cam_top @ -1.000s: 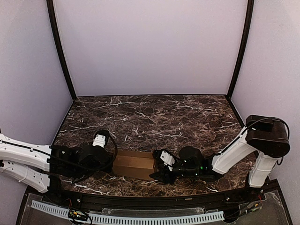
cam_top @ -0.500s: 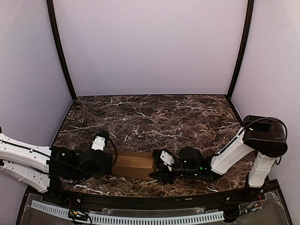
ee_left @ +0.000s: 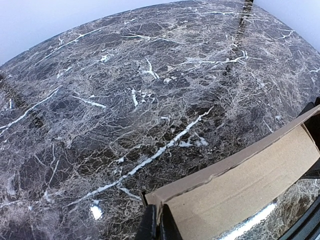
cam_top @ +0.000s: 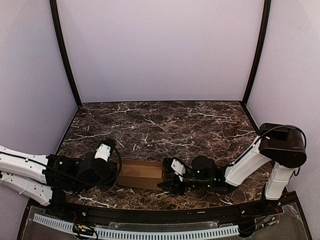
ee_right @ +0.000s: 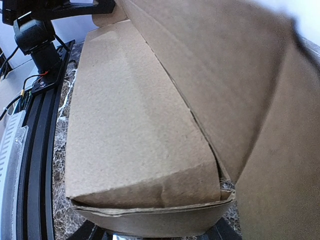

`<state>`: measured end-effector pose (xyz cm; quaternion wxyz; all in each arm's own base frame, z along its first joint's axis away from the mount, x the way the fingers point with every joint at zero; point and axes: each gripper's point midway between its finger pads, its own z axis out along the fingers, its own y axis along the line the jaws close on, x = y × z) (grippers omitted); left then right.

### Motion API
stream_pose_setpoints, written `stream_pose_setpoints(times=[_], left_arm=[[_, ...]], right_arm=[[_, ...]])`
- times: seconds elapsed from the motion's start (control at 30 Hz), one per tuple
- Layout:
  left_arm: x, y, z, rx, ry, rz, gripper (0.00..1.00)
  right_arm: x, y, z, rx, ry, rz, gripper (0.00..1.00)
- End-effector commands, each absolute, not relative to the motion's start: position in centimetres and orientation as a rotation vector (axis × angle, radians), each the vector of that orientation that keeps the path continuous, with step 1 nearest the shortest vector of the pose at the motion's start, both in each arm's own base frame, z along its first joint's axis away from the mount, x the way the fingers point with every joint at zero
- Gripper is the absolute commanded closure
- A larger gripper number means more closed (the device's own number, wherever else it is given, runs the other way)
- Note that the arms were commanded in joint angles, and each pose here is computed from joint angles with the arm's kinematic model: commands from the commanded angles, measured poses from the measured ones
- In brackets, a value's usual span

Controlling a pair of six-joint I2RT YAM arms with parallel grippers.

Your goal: Fold the paper box

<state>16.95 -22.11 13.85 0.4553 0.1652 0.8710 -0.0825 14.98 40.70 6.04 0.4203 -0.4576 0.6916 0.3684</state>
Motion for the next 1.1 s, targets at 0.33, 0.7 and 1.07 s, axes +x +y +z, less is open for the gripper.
stream_pose_setpoints(times=[0.33, 0.7, 1.07], left_arm=[[16.6, -21.8, 13.7, 0.458, 2.171, -0.153, 0.99], [17.1, -21.2, 15.9, 0.506, 2.138, -0.044, 0.99], [17.1, -21.8, 17.6, 0.557, 2.120, -0.044, 0.99]], right_arm=[[19.7, 38.3, 5.3, -0.915, 1.851, 0.772, 1.00], [19.7, 38.3, 4.9, -0.943, 1.847, 0.740, 1.00], [19.4, 38.7, 4.5, -0.993, 1.822, 0.693, 1.00]])
